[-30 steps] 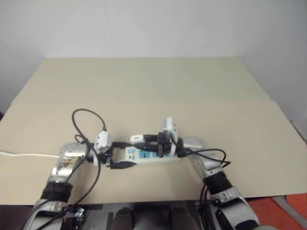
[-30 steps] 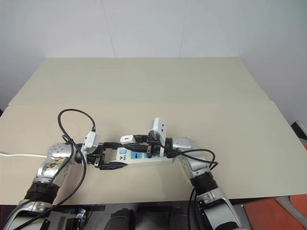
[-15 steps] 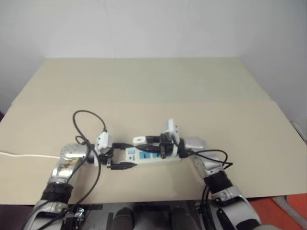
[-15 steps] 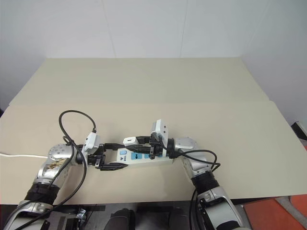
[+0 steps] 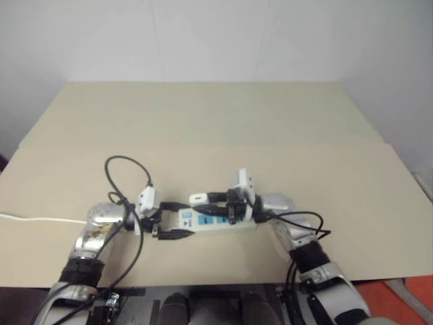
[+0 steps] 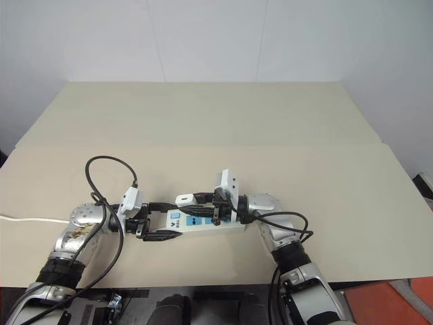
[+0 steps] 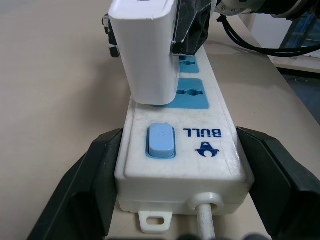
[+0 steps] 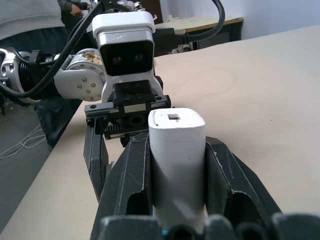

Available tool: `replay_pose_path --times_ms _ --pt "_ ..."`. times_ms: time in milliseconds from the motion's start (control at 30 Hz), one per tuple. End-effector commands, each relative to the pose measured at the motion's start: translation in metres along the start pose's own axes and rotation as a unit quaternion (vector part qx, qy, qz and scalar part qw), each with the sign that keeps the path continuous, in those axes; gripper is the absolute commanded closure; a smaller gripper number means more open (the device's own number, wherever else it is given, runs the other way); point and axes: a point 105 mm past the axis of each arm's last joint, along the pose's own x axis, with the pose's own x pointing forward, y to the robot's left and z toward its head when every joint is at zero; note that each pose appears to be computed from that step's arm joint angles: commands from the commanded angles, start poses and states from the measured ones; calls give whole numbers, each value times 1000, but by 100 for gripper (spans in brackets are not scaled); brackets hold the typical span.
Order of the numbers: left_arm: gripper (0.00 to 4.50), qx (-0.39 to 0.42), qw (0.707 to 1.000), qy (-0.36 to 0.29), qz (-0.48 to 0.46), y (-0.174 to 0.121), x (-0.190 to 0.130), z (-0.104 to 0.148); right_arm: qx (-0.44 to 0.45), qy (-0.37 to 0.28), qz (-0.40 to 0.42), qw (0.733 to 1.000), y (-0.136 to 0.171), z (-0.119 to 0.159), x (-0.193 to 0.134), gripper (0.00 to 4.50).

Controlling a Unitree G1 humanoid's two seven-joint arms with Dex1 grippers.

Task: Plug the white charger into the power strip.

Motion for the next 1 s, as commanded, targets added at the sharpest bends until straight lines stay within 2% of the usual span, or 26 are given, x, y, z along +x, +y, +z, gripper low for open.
replay_pose_path --times_ms 33,400,1000 --pt "124 18 1000 -2 4 3 -7 9 22 59 -58 996 -19 -21 -42 338" --pt "124 17 1000 -2 5 3 -5 9 16 69 -79 994 -29 -18 -63 338" --pt "124 19 1000 -5 10 3 -5 10 1 93 -75 993 -29 -33 -66 338"
